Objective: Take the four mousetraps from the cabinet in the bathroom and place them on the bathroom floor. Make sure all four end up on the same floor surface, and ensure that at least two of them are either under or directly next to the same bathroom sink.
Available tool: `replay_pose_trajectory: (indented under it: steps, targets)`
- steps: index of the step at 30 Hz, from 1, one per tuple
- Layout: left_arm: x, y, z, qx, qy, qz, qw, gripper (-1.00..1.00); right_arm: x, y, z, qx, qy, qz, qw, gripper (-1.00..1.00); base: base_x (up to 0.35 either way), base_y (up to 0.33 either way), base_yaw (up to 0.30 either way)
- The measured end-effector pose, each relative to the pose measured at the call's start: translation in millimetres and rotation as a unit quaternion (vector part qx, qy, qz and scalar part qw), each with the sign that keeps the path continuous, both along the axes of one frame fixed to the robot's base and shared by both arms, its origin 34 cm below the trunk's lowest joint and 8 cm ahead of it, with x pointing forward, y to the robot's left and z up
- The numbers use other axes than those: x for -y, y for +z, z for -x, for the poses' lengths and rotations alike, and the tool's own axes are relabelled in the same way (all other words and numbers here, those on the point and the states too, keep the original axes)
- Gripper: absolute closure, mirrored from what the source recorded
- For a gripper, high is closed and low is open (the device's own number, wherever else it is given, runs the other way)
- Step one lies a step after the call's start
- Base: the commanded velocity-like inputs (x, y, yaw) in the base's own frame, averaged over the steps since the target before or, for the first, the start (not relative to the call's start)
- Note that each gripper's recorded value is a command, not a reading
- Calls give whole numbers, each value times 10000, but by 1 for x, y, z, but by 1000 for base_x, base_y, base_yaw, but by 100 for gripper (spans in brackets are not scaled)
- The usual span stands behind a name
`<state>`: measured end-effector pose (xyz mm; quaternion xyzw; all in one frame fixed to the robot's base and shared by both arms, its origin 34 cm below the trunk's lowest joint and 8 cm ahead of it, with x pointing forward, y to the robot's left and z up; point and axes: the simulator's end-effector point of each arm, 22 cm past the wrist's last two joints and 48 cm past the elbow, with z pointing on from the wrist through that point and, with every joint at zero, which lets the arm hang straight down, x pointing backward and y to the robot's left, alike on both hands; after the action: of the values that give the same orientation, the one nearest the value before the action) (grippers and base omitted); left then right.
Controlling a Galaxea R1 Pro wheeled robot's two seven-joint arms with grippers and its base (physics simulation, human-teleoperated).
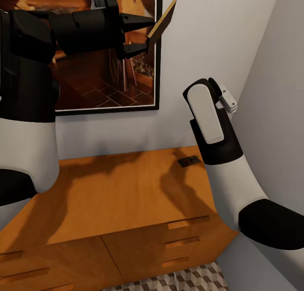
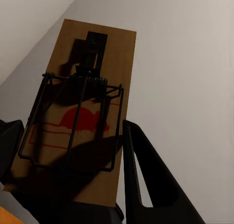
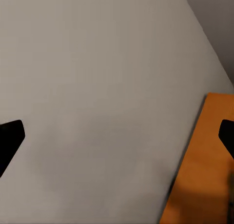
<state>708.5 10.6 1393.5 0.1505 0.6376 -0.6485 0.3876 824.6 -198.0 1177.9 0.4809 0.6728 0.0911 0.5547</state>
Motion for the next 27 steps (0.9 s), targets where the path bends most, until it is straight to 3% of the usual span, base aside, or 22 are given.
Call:
replay_pose_trajectory:
  steps: [8,18,27]
  targets:
    - [1,2,3,44,-29,8,10000,100,-1,-2,0,-24,19,-6,10000,-100,-29,49,0]
    - [0,-1,-1,-5,-13,1,10000,100,-1,-9,0,-79,16,-8,10000,-100,-227,182,0]
    - [0,0,0,1,-12,1,10000,100,-6,-14,-1,-133,103,-90,9998,-100,-118,35,0]
